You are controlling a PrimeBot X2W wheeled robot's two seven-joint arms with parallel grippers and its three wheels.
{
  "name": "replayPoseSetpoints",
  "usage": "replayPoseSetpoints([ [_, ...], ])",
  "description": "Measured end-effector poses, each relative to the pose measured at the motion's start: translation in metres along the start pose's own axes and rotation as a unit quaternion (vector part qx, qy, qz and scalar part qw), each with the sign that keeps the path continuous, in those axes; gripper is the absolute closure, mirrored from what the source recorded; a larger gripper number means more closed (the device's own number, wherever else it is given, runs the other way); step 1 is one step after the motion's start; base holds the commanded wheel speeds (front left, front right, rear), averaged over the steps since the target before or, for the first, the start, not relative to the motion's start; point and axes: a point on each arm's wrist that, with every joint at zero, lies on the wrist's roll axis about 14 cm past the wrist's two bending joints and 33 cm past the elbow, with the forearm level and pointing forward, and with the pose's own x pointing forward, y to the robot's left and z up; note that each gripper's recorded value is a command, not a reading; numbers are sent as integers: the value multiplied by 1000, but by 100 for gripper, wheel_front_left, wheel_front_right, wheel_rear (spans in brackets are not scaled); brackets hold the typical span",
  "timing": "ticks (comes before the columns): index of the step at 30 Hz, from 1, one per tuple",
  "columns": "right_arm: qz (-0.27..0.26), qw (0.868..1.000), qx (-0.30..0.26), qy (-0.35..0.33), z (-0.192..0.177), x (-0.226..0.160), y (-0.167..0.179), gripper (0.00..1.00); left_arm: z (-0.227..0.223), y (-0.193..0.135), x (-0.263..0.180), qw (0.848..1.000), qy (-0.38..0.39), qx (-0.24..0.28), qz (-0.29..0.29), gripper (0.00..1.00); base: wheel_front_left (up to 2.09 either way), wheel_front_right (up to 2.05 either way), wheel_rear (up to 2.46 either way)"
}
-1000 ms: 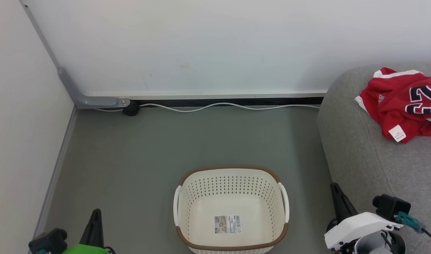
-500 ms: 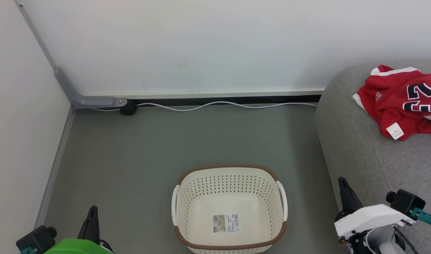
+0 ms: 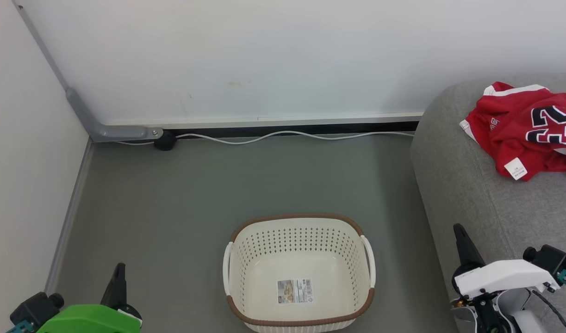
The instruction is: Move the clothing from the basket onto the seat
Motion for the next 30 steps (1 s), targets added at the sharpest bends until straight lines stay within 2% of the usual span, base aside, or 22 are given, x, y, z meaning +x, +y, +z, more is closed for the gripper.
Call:
replayPoseSetpoints([
  [15,-3,995,104,-12,16,4,-6,100,5,-3,10,996,4,-91,-6,100,0,0,0],
  [30,11,978,207,-30,35,9,-6,100,10,-12,21,982,7,-189,-24,100,0,0,0],
])
